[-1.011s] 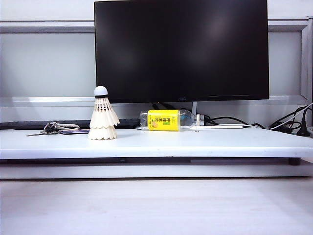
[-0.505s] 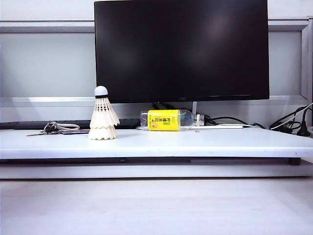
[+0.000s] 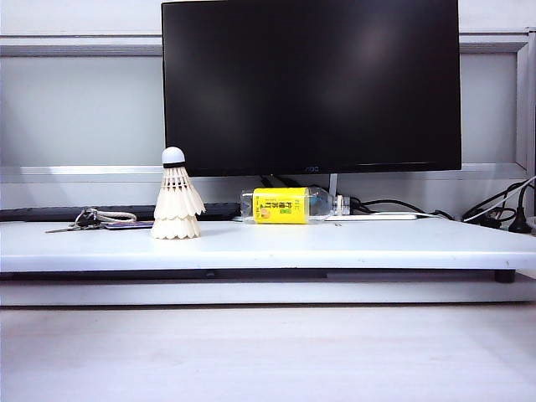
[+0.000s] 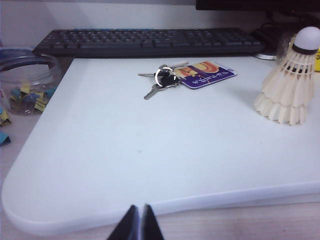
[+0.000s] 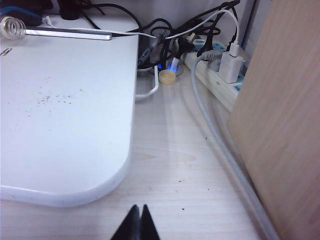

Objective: Stack the badminton balls on the table vertically.

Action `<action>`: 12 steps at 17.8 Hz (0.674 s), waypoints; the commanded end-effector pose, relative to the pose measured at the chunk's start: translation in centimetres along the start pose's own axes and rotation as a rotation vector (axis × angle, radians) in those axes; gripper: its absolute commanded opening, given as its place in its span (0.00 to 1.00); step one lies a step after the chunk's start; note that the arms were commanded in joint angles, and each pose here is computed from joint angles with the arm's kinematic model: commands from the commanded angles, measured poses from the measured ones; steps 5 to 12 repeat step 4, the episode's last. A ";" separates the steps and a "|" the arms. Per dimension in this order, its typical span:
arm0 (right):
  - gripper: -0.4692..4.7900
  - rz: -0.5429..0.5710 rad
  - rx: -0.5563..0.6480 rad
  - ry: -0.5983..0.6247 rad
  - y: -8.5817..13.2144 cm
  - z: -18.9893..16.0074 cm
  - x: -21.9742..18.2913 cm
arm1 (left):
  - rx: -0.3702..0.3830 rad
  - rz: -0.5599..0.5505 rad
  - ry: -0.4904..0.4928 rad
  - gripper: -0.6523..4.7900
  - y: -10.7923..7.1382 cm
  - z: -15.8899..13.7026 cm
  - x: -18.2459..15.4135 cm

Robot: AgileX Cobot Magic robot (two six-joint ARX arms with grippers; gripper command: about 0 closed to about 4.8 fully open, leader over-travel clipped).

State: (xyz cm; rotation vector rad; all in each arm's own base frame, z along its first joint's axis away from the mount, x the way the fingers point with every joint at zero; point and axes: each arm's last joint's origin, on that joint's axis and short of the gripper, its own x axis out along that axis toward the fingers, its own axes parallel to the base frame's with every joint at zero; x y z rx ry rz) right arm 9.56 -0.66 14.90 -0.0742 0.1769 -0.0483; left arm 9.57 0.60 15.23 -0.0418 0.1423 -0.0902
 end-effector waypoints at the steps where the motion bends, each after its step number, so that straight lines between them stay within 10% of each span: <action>1: 0.08 0.002 0.005 0.000 0.0 0.0 0.0 | -0.002 -0.002 0.013 0.17 0.0 -0.2 0.0; 12: 0.08 0.002 0.005 0.000 0.0 0.0 0.0 | -0.001 -0.002 0.013 0.17 0.0 -0.2 0.0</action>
